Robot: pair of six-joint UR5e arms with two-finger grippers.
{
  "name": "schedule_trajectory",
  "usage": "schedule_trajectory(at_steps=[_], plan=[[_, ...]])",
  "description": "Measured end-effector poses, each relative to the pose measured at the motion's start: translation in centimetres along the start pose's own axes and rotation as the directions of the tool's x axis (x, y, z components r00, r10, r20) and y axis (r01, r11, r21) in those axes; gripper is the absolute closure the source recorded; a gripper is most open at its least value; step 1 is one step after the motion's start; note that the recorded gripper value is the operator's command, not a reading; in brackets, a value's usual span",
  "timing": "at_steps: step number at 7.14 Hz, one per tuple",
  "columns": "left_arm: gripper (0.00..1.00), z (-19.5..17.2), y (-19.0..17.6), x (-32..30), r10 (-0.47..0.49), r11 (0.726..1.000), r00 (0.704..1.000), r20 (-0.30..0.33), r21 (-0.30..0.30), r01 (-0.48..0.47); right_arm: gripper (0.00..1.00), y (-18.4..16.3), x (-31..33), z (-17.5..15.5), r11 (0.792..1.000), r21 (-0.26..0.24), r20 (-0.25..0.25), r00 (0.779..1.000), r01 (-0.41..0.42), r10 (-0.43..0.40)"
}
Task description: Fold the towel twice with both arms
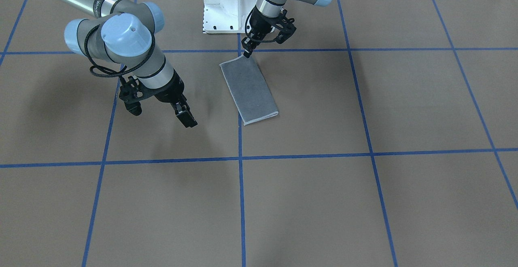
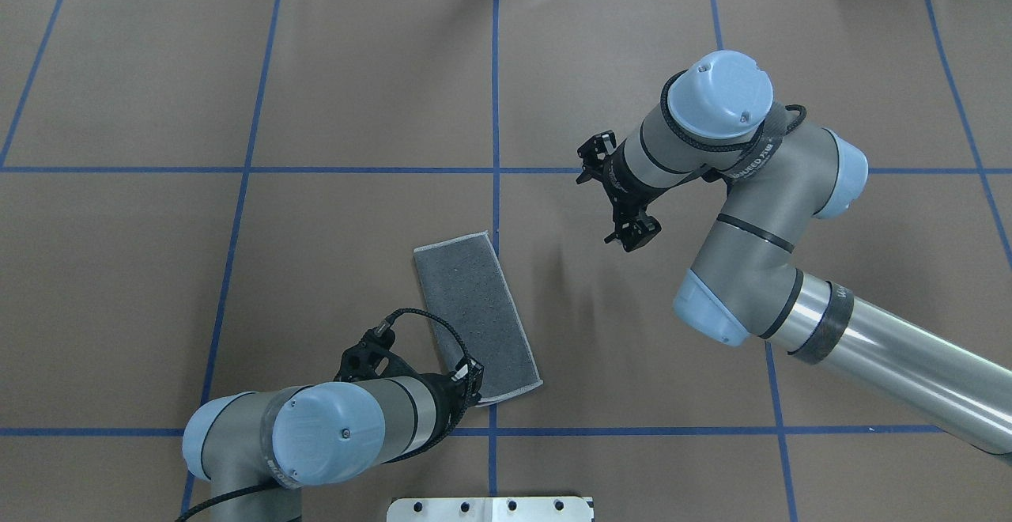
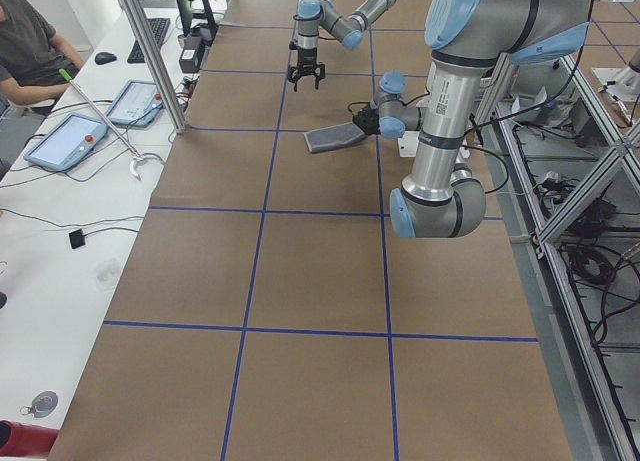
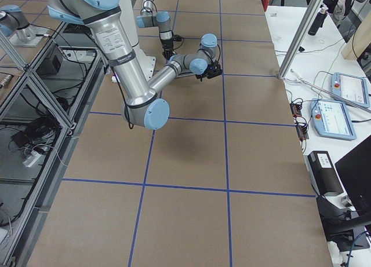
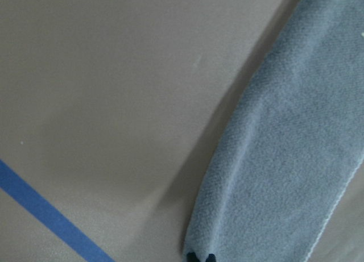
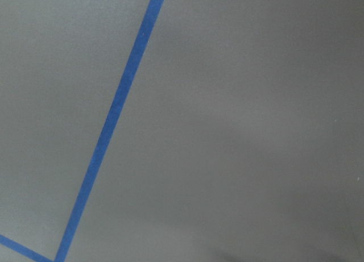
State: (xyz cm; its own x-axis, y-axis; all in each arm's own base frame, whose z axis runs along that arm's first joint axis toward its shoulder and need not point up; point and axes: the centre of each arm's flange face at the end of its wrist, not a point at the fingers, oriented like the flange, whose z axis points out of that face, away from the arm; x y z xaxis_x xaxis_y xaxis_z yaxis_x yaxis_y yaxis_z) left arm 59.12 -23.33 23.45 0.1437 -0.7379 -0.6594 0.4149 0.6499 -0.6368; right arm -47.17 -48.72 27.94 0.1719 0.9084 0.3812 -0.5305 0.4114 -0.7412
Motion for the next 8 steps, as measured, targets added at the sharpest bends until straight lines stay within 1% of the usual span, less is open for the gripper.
schedule_trajectory(at_steps=[2, 4, 6, 8], plan=[[1.0, -1.4, -1.5, 0.4, 0.036, 0.999, 0.999, -0.002, -0.013, -0.036, 0.0, 0.0, 0.0, 0.0, 1.0, -0.001, 0.0, 1.0, -0.001, 0.001], [1.0, -2.4, -3.8, 2.1, 0.066, 0.998, 0.998, -0.005, -0.016, -0.066, 0.0, 0.1, 0.0, -0.1, 1.0, -0.002, 0.001, 1.0, -0.002, 0.002], [1.0, -3.2, -6.3, 4.3, 0.067, 0.998, 0.998, -0.007, -0.017, -0.067, 0.0, 0.1, 0.0, -0.2, 1.0, -0.003, 0.002, 1.0, -0.002, 0.002], [1.0, -3.4, -7.5, 6.9, 0.056, 0.998, 0.998, -0.031, 0.001, -0.056, 0.0, -0.6, -0.2, -0.6, 1.0, -0.002, 0.006, 1.0, -0.003, 0.003]])
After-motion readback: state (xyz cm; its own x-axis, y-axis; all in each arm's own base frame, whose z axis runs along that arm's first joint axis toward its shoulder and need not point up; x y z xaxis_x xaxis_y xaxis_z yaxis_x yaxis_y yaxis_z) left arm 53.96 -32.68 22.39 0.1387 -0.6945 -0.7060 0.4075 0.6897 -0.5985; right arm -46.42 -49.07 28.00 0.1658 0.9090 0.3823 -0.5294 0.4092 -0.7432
